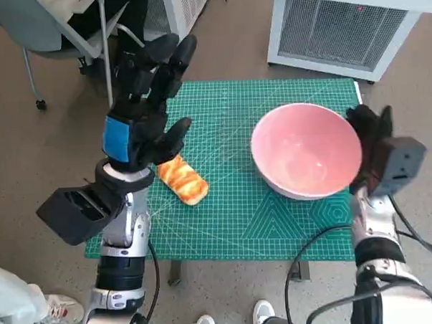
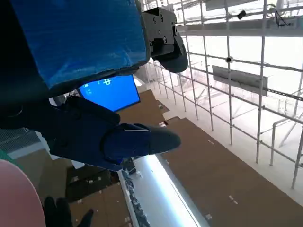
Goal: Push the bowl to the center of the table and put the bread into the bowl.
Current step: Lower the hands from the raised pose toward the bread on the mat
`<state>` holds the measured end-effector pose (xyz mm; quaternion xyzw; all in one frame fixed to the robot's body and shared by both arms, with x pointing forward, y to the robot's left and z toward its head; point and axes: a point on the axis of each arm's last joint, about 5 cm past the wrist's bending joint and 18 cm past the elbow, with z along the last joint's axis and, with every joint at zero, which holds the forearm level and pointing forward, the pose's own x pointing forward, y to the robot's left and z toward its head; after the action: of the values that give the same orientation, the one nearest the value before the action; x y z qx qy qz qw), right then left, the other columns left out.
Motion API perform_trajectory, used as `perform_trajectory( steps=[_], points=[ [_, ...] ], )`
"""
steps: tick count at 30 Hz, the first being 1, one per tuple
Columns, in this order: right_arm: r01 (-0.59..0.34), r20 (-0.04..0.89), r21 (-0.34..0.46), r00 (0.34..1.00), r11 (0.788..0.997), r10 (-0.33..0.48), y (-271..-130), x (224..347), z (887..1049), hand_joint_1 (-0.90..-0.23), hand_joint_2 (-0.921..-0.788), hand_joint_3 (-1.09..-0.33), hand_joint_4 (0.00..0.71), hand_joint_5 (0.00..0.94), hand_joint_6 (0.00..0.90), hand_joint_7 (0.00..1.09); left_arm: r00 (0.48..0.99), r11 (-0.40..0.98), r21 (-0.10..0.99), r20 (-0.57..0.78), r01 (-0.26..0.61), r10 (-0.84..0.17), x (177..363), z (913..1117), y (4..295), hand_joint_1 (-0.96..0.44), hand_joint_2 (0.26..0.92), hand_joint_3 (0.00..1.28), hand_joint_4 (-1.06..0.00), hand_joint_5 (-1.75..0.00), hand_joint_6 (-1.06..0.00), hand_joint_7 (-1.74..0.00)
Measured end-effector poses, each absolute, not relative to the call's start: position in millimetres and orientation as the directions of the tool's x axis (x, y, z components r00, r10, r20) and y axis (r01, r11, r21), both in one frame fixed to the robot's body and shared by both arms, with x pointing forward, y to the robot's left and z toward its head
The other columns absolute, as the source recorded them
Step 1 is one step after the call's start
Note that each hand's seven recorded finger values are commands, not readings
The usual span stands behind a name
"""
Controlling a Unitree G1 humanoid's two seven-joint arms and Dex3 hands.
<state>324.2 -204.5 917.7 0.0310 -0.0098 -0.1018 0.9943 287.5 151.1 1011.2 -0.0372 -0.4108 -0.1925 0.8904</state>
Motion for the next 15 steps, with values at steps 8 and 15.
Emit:
perform_trajectory(
  steps=[8, 15],
  points=[
    [0.172, 0.009, 0.100, 0.985, 0.980, -0.173, -190.1, 329.4, 921.4, -0.467, -0.921, -0.860, 0.233, 0.000, 0.092, 0.31, 0.607, 0.935, 0.075, 0.742, 0.347, -0.285, 282.7, 1008.8, 155.2, -0.58, 0.921, 0.35, -0.31, -0.07, -0.12, -0.68],
    [0.133, 0.020, 0.145, 0.990, 0.980, -0.138, -173.6, 336.2, 929.6, -0.456, -0.921, -0.847, 0.244, 0.005, 0.097, 0.30, 0.614, 0.944, 0.078, 0.742, 0.322, -0.271, 279.1, 1008.4, 159.0, -0.58, 0.921, 0.34, -0.32, -0.06, -0.14, -0.64]
  ],
)
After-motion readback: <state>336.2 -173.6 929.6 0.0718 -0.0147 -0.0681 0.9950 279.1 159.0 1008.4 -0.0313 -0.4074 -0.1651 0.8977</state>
